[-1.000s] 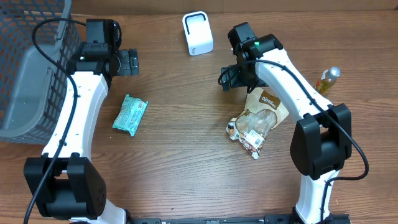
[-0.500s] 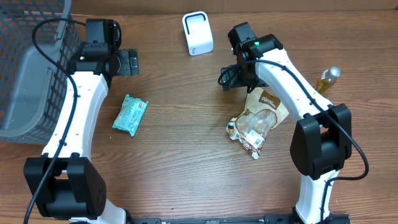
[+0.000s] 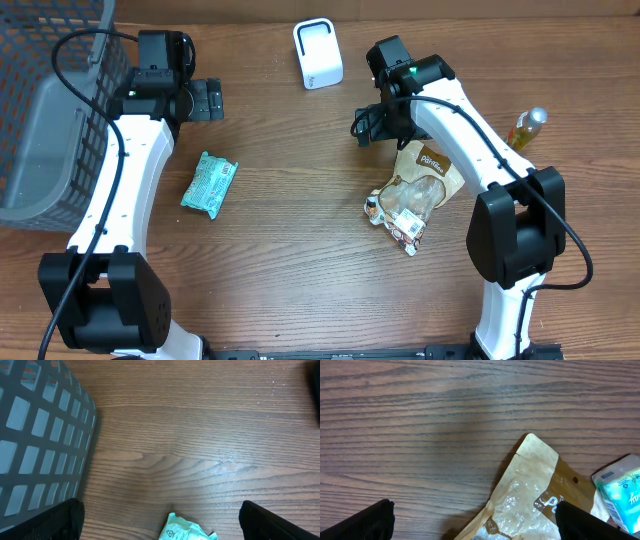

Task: Scan the item barcode

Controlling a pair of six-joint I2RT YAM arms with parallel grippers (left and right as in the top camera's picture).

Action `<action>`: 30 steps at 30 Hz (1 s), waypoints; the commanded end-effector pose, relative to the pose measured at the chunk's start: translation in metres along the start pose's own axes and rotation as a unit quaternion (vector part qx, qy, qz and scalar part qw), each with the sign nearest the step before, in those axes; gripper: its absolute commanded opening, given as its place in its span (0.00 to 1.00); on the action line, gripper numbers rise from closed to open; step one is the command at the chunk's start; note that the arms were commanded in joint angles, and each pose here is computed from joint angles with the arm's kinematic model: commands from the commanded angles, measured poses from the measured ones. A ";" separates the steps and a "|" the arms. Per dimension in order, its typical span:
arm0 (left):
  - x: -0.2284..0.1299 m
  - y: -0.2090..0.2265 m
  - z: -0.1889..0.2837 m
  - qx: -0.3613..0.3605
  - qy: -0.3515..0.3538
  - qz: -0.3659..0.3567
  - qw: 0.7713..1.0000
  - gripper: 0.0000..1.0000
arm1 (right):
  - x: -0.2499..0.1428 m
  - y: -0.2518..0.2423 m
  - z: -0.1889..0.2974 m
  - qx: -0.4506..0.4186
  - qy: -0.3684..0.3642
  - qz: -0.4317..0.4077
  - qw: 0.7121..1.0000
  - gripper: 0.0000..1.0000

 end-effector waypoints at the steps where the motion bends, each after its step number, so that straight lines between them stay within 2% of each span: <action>1: 0.012 0.002 0.012 0.004 -0.021 -0.010 1.000 1.00 | 0.005 0.001 0.005 0.002 -0.011 0.000 1.000 1.00; 7: 0.014 0.001 0.012 0.000 -0.026 -0.007 1.000 1.00 | 0.005 0.001 0.005 0.002 -0.011 0.000 1.000 1.00; 12: 0.037 0.003 0.014 0.001 -0.075 0.003 0.997 1.00 | 0.005 0.001 0.005 0.002 -0.011 0.000 1.000 1.00; 14: 0.045 -0.007 0.016 -0.031 -0.093 0.009 0.995 1.00 | 0.005 0.001 0.005 0.002 -0.011 0.000 1.000 1.00; 16: 0.036 -0.019 0.016 -0.066 -0.076 0.002 0.995 0.98 | 0.005 0.001 0.005 0.002 -0.011 0.000 1.000 1.00; 17: 0.027 -0.023 0.014 -0.075 -0.058 0.001 0.996 0.82 | 0.005 0.001 0.005 0.002 -0.011 0.000 1.000 1.00; 19: 0.004 -0.028 0.011 -0.085 -0.008 0.001 0.996 0.28 | 0.005 0.001 0.005 0.002 -0.011 0.000 1.000 1.00; 20: -0.009 -0.031 0.009 -0.090 0.019 -0.002 0.996 0.11 | 0.005 0.001 0.005 0.002 -0.011 0.000 1.000 1.00; 21: -0.020 -0.033 0.008 -0.094 0.042 -0.005 0.995 0.04 | 0.005 0.001 0.005 0.002 -0.011 0.000 1.000 1.00; 25: -0.060 -0.040 0.005 -0.105 0.127 -0.015 0.986 0.04 | 0.005 0.001 0.005 0.002 -0.011 0.000 1.000 1.00; 30: -0.093 -0.048 -0.001 -0.119 0.205 -0.023 0.971 0.04 | 0.005 0.001 0.005 0.002 -0.011 0.000 1.000 1.00</action>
Point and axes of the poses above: each gripper's point midway between its finger pads, its own z axis back along the fingers, its own y axis along the line the jaws close on, x = y × z, the point moved 1 cm from there along z, back along the fingers, and after that the axes turned 15 degrees about -z, right-handed, at the moved point
